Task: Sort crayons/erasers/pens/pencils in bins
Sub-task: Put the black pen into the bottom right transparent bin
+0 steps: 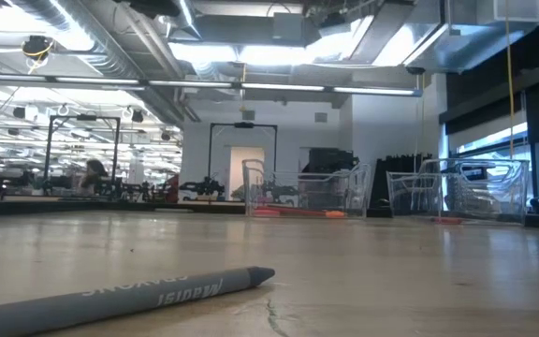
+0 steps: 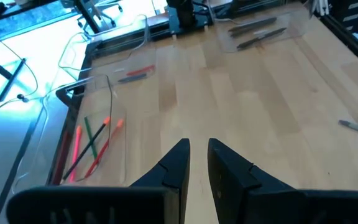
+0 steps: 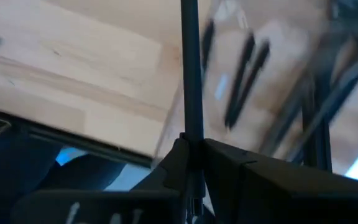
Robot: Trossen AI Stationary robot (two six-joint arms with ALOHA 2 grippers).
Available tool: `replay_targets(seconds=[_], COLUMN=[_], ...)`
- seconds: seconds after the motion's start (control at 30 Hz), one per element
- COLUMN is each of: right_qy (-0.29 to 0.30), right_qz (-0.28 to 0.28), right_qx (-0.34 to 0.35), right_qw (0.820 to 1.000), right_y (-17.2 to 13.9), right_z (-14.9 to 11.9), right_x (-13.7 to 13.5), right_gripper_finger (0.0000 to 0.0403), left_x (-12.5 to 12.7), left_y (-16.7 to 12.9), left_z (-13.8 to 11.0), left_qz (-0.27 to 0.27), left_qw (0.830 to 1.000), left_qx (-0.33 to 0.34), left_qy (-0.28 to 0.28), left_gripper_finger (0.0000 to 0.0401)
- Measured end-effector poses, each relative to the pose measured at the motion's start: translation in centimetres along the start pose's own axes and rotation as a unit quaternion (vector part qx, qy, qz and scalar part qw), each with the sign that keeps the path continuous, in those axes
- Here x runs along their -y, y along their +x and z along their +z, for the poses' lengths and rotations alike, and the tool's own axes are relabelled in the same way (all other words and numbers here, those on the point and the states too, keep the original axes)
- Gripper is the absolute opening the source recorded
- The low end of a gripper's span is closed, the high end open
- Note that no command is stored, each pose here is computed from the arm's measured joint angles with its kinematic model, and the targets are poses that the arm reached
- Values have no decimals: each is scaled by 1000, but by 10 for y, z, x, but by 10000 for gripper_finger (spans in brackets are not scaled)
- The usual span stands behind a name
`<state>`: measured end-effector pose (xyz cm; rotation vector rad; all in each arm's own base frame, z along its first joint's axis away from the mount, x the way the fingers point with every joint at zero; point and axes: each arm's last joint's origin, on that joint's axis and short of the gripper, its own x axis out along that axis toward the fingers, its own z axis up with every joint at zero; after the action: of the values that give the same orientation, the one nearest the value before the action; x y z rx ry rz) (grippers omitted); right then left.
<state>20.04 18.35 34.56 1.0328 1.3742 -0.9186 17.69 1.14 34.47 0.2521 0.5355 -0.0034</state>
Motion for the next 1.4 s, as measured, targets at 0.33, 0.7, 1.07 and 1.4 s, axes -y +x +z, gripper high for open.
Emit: replay_targets(seconds=[0.33,0.7,1.07,1.4], right_qy=[108,115,130,128], right_qz=[-66,-91,-97,-69], right_qx=[-33,-52,-46,-53], right_qw=[991,988,986,988], right_y=[16,68,134,152], right_z=[-35,-37,-20,-18], right_x=[22,20,26,25], right_gripper_finger=[42,42,42,49], left_x=[-1,2,2,2], left_y=[13,39,39,39], left_z=[2,6,6,6], left_qz=[-1,-54,-55,-55], left_qw=[1000,997,997,997], left_qx=[-5,3,2,2], left_qy=[24,48,48,48], left_gripper_finger=[49,49,49,49])
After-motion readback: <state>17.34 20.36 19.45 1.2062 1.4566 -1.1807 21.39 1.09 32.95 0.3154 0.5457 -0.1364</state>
